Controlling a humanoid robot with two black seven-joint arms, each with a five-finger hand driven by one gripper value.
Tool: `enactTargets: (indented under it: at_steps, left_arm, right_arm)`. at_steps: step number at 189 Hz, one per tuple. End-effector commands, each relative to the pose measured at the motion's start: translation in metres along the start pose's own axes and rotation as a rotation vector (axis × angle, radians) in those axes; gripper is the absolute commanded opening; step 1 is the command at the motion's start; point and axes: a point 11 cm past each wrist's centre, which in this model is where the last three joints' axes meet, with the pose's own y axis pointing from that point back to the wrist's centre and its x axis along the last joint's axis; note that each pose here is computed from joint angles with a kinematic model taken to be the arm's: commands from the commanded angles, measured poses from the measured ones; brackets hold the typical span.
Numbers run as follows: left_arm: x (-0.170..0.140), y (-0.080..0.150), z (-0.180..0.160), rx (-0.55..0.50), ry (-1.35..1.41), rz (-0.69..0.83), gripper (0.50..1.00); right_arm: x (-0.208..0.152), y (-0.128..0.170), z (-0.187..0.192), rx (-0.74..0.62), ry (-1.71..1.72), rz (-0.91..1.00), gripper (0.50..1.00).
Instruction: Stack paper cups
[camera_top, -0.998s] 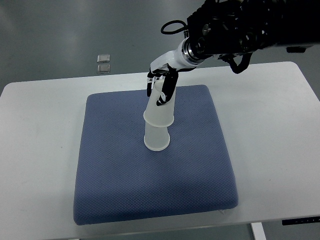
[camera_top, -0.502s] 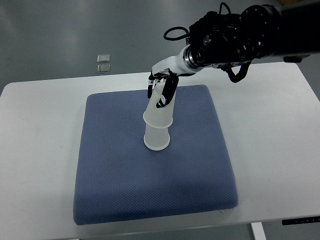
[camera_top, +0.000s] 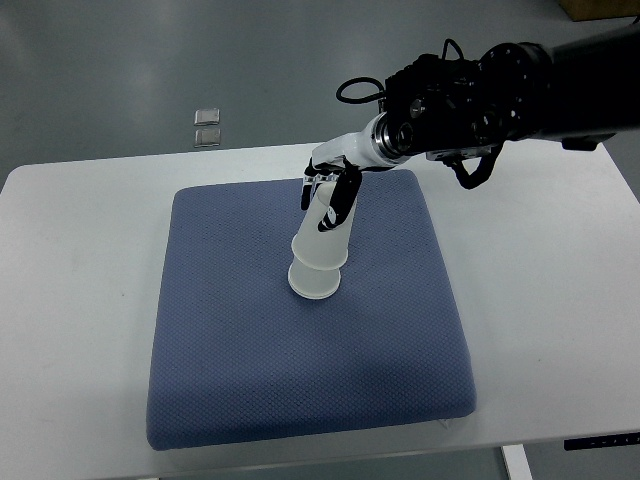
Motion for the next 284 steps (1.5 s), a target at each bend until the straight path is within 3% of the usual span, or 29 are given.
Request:
enactTargets:
  at_steps: [1,26,63,86,120,172,206,284]
  left_arm:
    - [0.000,0.000,0.000,0.000,0.000,0.001,1.000]
    - [0.000,0.000,0.000,0.000,0.000,-0.001,1.000]
    - [0.000,0.000,0.000,0.000,0.000,0.001,1.000]
    - [0.000,0.000,0.000,0.000,0.000,0.001,1.000]
    - [0.000,0.000,0.000,0.000,0.000,0.001,1.000]
    - [0.000,0.000,0.000,0.000,0.000,0.001,1.000]
    - [0.000,0.000,0.000,0.000,0.000,0.001,1.000]
    - [-0.003,0.000,0.000,-0.001,0.000,-0.007,1.000]
  right_arm:
    - [-0.004,-0.004,0.003,0.000,-0.010,0.004,0.719]
    - [-0.006,-0.008,0.007,0.001,-0.022,0.011,0.731]
    - [-0.010,-0.012,0.000,0.036,-0.045,0.008,0.866]
    - [-0.015,-0.017,0.001,0.047,-0.067,-0.004,0.897]
    - [-0.013,-0.016,-0.003,0.063,-0.069,0.000,0.903]
    - [0.042,-0.004,-0.028,0.143,-0.104,0.159,0.903]
    - [0.057,-0.006,-0.045,0.257,-0.239,0.218,0.903]
    - [0.060,-0.041,0.054,0.507,-1.112,0.390,0.903]
